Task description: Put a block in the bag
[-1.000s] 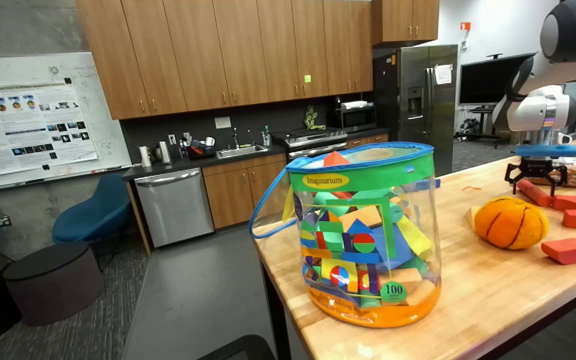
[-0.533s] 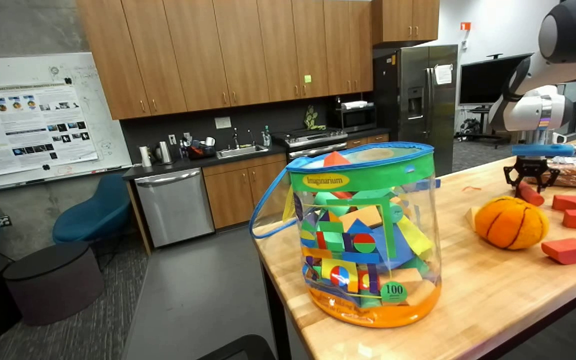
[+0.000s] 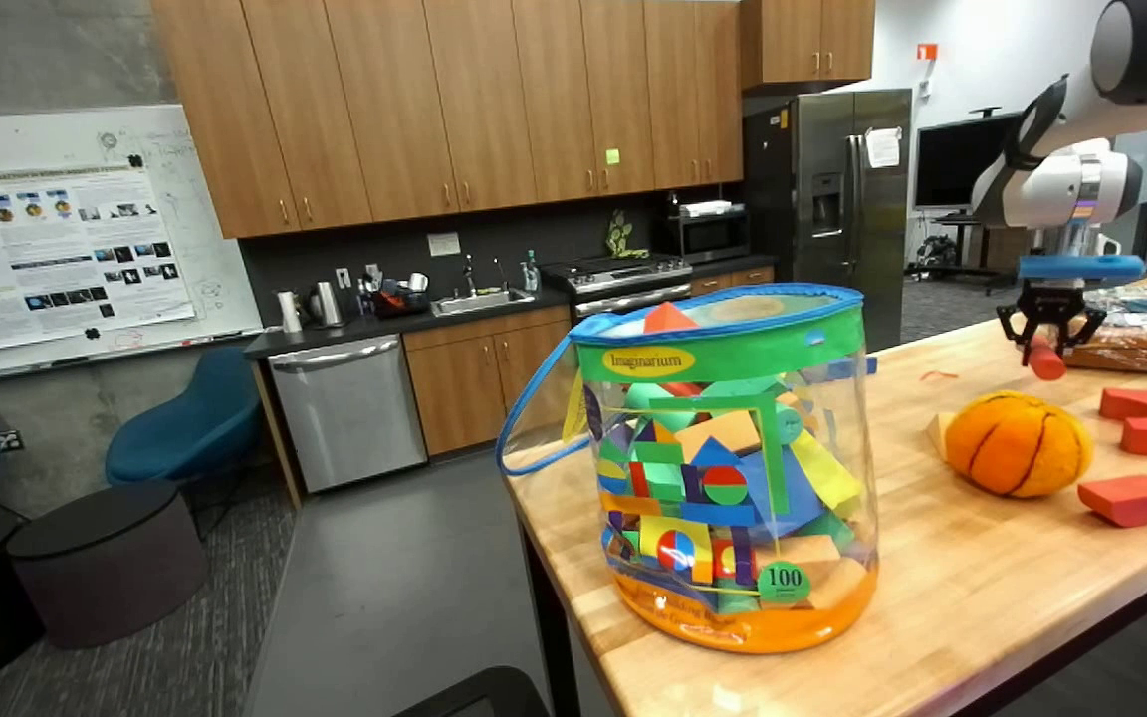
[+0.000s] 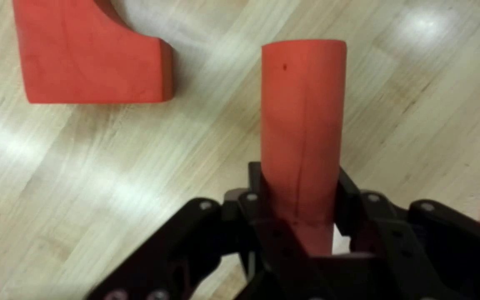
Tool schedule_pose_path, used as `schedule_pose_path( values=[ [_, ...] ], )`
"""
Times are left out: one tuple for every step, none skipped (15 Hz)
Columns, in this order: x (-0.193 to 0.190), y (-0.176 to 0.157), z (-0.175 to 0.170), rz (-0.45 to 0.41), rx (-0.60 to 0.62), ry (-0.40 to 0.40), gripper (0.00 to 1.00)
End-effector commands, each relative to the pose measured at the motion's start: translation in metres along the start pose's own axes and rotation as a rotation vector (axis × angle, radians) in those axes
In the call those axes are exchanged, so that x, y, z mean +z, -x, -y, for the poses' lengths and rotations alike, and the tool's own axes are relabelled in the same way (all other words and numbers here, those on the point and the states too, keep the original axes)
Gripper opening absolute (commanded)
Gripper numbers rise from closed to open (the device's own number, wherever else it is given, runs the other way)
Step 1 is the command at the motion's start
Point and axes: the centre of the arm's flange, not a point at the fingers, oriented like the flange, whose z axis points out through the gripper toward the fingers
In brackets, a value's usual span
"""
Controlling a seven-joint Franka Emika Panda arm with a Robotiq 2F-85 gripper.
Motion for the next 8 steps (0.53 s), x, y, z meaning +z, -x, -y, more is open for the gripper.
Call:
schedule_pose_path(
  values=[
    [-0.069, 0.026, 0.014, -0.013, -0.082, -0.022, 0.14],
    [-0.089, 0.032, 0.019, -0.027, -0.107, -0.025, 0.14],
    [-0.107, 0.039, 0.024, -0.035, -0.129, -0.03, 0.14],
    [-0.127, 0.048, 0.029, -0.051, -0.149, -0.036, 0.14],
    [-0.143, 0.057, 0.035, -0.062, -0.167, -0.048, 0.14],
    [-0.162, 0.066, 0.042, -0.075, -0.187, -0.065, 0.14],
    [-0.181, 0.078, 0.049, -0.094, -0.206, -0.085, 0.14],
    [-0.196, 0.088, 0.056, -0.108, -0.224, -0.101, 0.14]
  ],
)
